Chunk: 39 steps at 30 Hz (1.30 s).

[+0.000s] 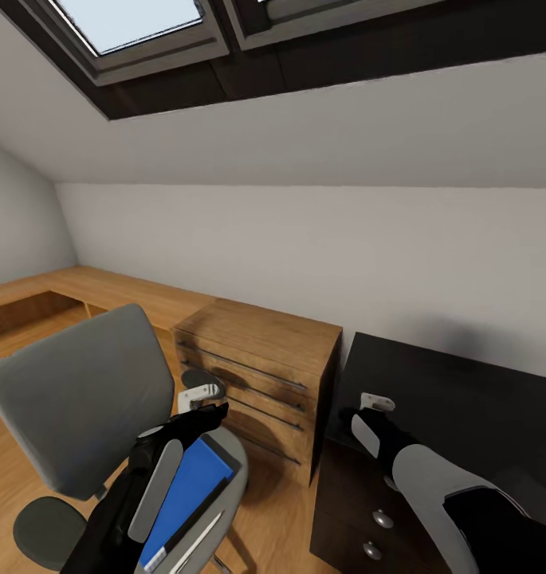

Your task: In the bedroom, organize the workspace by keeping the computer under the desk, ensuring the monitor is on the desk, placing the keyboard on the desk next to the monitor, placing the mouse on the desk next to the keyboard, moving the folder from the swivel chair onto the desk next to the mouse, stacking the notebook on top of the folder with the pen on top of the notebook, and positioning the swivel chair next to the desk.

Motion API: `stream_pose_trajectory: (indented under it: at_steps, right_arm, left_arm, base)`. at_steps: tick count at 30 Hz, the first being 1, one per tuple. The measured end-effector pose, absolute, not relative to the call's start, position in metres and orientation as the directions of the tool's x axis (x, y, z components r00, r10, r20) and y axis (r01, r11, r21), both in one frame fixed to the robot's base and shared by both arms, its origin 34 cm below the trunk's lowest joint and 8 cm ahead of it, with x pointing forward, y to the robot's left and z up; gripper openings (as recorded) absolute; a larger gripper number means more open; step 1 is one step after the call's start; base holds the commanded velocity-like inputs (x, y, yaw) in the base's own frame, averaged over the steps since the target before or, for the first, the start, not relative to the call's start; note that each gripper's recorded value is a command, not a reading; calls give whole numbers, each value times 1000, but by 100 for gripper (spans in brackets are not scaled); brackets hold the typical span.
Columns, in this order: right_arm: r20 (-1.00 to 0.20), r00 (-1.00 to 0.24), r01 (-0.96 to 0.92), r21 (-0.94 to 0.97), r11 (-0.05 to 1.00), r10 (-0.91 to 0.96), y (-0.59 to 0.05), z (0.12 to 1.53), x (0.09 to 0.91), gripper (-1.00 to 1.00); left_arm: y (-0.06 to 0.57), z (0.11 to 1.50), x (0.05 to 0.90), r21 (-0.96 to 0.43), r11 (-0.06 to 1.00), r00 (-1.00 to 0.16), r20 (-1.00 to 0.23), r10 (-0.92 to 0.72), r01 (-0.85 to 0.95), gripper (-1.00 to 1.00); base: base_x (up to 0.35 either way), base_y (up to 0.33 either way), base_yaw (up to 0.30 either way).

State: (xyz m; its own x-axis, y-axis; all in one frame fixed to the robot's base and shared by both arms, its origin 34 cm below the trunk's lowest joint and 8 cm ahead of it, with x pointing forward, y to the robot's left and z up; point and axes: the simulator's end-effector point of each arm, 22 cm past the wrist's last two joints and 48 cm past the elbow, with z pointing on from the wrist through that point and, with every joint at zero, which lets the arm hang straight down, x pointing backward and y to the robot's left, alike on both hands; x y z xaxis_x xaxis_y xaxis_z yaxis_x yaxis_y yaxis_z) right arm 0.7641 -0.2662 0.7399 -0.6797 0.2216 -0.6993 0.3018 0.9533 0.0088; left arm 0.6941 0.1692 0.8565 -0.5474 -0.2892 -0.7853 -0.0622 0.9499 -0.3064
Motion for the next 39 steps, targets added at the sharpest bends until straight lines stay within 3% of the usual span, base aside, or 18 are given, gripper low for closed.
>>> stream_pose_trajectory:
  at_steps: [37,38,39]
  right_arm:
    - [-708,-672,299,9,954,218,-266,729,766,100]
    - [-708,-672,299,9,954,218,-266,729,766,-100]
    - [-707,-672,299,9,954,218,-266,729,766,-100]
  left_arm:
    - [167,842,693,-303,951,-548,-787,-284,-56,100]
    - [167,842,693,-303,951,-548,-787,-284,-56,100]
    - [167,842,693,-303,951,-548,-787,-284,-56,100]
  base:
    - [0,0,0]
    - [0,0,0]
    - [0,0,0]
